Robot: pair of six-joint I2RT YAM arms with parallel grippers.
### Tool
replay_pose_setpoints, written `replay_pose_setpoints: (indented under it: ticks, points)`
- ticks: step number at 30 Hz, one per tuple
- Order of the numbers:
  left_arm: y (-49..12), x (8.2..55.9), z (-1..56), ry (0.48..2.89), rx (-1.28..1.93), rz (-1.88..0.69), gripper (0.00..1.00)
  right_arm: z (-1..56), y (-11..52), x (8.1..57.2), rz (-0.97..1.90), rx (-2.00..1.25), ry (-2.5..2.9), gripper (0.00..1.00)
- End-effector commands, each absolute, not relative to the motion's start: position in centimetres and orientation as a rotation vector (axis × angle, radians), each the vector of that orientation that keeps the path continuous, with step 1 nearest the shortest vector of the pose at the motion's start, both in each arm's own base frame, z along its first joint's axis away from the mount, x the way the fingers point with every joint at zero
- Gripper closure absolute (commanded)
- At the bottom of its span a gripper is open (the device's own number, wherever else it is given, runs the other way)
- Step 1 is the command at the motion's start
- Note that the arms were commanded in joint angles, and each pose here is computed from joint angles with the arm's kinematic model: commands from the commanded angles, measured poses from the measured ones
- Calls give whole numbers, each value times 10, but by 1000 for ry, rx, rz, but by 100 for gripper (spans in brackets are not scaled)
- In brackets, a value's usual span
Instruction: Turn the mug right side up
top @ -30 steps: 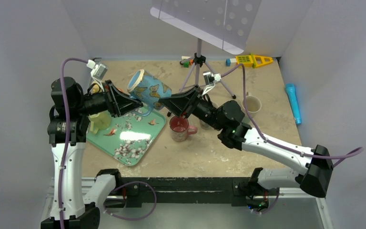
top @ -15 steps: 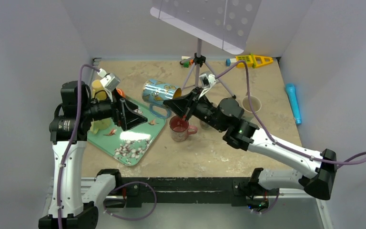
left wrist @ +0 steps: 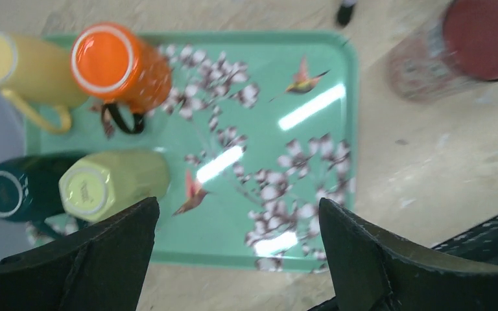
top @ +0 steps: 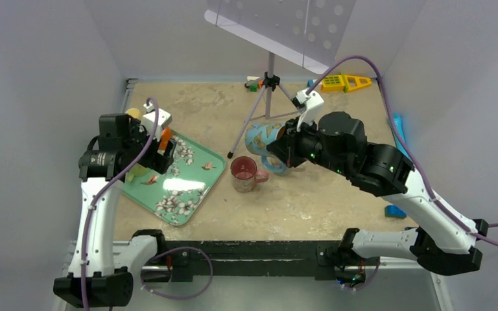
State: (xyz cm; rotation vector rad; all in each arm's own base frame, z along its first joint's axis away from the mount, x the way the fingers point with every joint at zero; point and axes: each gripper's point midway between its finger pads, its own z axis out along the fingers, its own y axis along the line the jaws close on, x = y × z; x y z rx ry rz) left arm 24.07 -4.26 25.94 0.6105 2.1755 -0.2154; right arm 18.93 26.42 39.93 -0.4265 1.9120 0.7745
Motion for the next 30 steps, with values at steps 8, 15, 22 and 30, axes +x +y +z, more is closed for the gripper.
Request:
replay_pose_setpoints:
  ticks: [8, 15, 22, 30]
  points:
    - [68, 235, 189, 2504, 595, 334, 5, 243, 238, 141, 481, -676, 2473, 100]
    - [101, 235, 158, 2566, 544, 434, 5, 174, 242, 147, 292, -745, 2595, 100]
    - [122, 242, 143, 2584, 424, 412, 9, 120, 252, 165, 125, -843, 2634, 100]
    - [132, 246, 109, 2580, 434, 347, 23, 112, 252, 175, 55, -842, 2614, 69]
